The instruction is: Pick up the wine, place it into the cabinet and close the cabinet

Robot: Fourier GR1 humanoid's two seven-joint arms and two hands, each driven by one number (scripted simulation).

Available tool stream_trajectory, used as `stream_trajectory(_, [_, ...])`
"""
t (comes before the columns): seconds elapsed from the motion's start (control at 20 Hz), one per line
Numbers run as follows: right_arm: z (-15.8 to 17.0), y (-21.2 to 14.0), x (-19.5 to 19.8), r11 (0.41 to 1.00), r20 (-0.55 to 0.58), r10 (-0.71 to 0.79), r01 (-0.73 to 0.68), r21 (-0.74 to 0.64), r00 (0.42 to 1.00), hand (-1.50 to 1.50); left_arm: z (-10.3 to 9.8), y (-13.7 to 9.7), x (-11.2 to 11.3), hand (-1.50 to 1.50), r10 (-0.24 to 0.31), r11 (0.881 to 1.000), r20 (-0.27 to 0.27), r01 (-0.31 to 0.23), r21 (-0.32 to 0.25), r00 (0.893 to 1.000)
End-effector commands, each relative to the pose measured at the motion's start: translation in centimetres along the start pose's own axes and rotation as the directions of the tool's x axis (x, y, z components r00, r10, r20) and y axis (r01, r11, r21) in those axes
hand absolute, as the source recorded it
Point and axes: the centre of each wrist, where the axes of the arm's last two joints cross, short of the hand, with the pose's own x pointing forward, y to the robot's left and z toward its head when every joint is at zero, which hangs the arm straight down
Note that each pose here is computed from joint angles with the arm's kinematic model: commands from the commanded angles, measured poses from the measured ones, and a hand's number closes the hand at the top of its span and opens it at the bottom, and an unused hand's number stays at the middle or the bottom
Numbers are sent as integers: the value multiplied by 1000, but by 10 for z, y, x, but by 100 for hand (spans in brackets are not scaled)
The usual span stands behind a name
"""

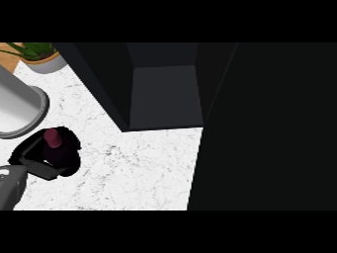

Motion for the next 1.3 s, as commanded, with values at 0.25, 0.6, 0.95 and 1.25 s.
stream_trajectory(0.25, [23, -1, 22, 1000, 45, -21, 21, -12, 999, -150, -4, -32, -39, 150, 39, 997, 225, -53, 59, 974])
stream_trajectory(0.6, [33, -8, 30, 999, 36, -9, 11, -44, 999, -150, -3, -86, -76, 150, -46, 872, 278, -97, 479, 959])
stream_trajectory(0.95, [27, -9, 26, 998, 43, -6, 9, -67, 999, -150, -21, -122, -69, 150, 25, 919, 333, -153, 364, 942])
stream_trajectory(1.25, [34, -10, 25, 997, 51, -1, 5, -80, 999, -150, -21, -146, -51, 150, 25, 936, 352, -145, 319, 936])
